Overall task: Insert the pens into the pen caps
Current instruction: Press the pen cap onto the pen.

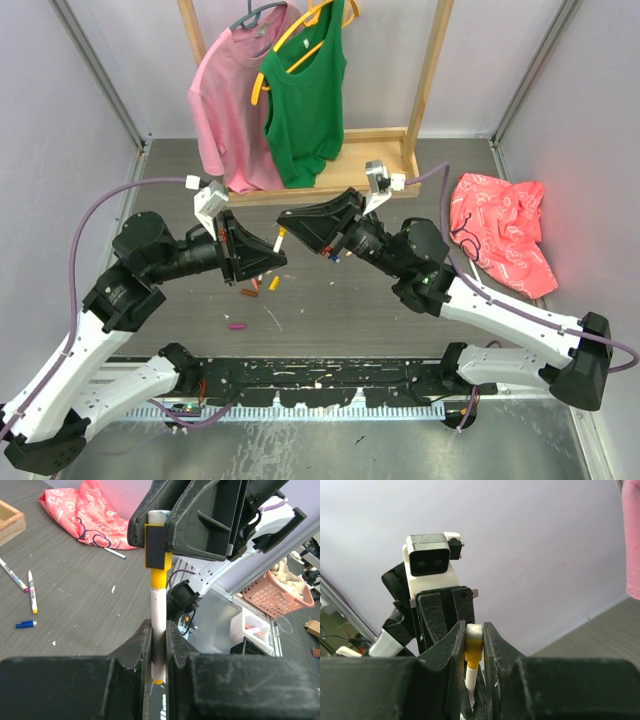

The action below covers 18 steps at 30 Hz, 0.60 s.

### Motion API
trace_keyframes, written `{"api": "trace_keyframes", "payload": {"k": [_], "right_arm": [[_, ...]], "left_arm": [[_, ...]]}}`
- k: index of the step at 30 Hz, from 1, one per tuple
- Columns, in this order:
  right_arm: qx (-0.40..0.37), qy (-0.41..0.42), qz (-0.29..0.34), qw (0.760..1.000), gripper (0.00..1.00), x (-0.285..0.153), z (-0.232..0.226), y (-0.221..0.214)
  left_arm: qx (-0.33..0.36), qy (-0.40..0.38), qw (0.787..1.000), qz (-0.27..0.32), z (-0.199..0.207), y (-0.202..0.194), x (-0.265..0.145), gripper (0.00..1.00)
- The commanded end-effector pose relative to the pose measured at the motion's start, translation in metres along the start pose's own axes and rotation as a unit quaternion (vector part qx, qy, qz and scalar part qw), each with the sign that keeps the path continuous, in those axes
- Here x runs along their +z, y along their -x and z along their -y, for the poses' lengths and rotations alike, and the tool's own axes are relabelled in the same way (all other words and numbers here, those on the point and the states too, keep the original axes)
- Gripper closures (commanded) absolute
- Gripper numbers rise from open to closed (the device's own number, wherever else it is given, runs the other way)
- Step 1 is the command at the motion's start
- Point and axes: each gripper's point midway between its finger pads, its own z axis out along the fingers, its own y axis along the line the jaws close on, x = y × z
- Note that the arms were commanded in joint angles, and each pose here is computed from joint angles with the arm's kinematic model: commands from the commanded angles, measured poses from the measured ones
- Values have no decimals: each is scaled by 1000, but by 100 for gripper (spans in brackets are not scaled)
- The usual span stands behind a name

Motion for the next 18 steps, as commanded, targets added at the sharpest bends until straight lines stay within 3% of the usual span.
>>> {"api": "trace_keyframes", "payload": {"k": [1,18], "right_arm": [[42,-2,-94,995,100,-16,-5,-64],[79,-23,-189,979,100,-34,-36,-169]], "left_arm": [[89,-46,985,137,52,93,-16,100],[140,-49,968,201,74,137,-30,100]]}}
